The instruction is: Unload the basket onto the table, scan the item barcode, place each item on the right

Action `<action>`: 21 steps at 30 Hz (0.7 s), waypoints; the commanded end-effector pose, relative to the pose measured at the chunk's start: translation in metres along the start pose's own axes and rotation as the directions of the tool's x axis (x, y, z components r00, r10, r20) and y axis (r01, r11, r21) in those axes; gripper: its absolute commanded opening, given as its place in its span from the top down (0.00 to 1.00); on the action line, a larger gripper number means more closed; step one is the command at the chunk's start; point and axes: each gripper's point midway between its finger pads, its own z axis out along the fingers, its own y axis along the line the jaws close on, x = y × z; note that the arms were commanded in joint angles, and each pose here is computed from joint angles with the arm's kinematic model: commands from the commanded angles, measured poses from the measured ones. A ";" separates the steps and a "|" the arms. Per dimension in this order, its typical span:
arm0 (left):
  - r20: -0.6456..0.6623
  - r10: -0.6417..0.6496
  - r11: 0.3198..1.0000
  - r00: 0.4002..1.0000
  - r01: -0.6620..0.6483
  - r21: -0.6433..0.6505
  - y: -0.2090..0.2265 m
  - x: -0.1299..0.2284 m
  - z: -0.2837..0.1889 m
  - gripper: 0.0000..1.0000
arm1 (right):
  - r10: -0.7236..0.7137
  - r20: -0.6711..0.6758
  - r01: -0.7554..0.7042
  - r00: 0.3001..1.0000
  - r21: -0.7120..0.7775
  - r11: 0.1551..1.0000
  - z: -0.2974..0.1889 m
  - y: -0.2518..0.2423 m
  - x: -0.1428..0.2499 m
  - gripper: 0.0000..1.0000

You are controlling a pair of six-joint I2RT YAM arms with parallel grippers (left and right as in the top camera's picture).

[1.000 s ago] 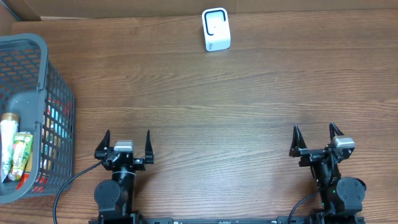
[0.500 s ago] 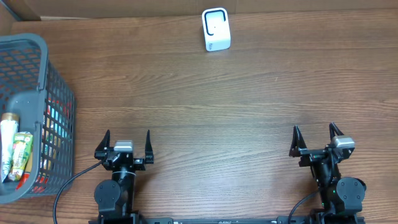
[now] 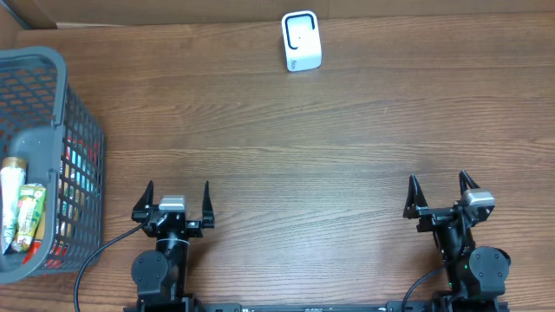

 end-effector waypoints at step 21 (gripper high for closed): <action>0.004 0.019 1.000 1.000 -0.019 -0.001 -0.001 0.000 0.000 0.00 | -0.002 0.017 0.001 1.000 0.086 0.996 -0.001 -0.015 -0.001 0.00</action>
